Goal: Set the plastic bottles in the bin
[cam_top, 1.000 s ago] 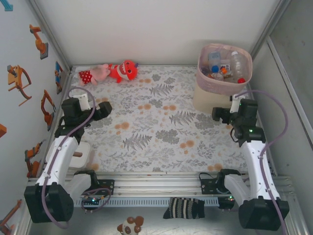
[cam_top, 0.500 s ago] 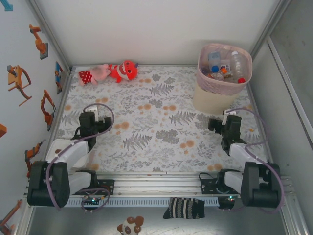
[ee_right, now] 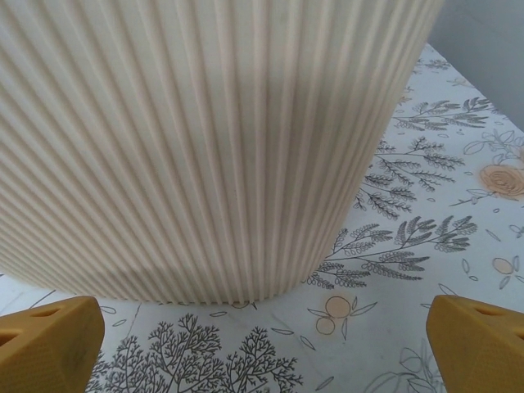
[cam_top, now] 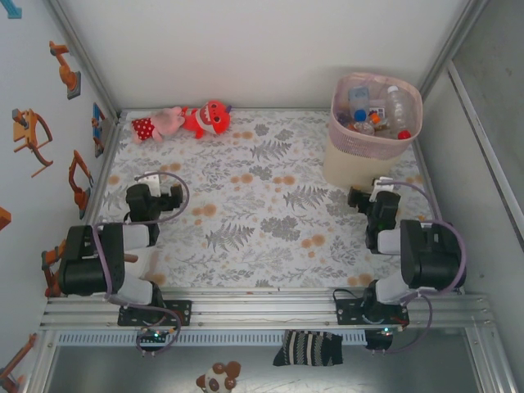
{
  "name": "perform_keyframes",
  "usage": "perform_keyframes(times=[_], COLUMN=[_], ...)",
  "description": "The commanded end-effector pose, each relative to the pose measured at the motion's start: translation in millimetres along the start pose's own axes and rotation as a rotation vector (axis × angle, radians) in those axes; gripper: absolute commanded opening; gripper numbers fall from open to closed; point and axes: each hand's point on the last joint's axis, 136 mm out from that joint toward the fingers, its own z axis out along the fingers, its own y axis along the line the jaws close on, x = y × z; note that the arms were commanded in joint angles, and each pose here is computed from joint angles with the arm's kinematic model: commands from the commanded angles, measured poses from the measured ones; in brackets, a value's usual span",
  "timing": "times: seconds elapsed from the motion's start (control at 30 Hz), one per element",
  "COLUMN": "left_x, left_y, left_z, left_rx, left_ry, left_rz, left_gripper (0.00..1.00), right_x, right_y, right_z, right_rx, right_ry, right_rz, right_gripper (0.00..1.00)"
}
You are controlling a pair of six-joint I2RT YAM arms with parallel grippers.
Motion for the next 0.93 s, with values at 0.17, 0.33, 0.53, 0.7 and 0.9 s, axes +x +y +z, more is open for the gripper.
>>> perform_keyframes(times=[0.17, 0.33, 0.53, 0.7, 0.9], left_x=[-16.4, -17.1, -17.4, -17.3, -17.0], left_y=[-12.8, -8.3, -8.1, -8.1, -8.1], left_z=[5.7, 6.9, 6.5, 6.7, 6.7], left_rx=[0.09, 0.06, 0.059, 0.059, 0.059], left_ry=[-0.053, -0.055, -0.057, -0.056, -0.056], left_rz=[0.002, -0.007, -0.008, -0.008, -0.009], left_gripper=[0.97, 0.97, 0.97, 0.97, 0.97], right_x=[-28.4, -29.4, -28.5, -29.3, -29.1], right_y=[6.7, 7.0, 7.0, 7.4, 7.9], right_z=[14.6, 15.1, 15.0, 15.0, 15.2], right_rx=[-0.014, -0.016, -0.015, -0.016, -0.019], right_ry=[-0.032, -0.035, -0.032, -0.034, -0.033], right_rz=[-0.013, -0.013, -0.014, -0.015, -0.016], right_gripper=[1.0, 1.0, 1.0, 1.0, 1.0])
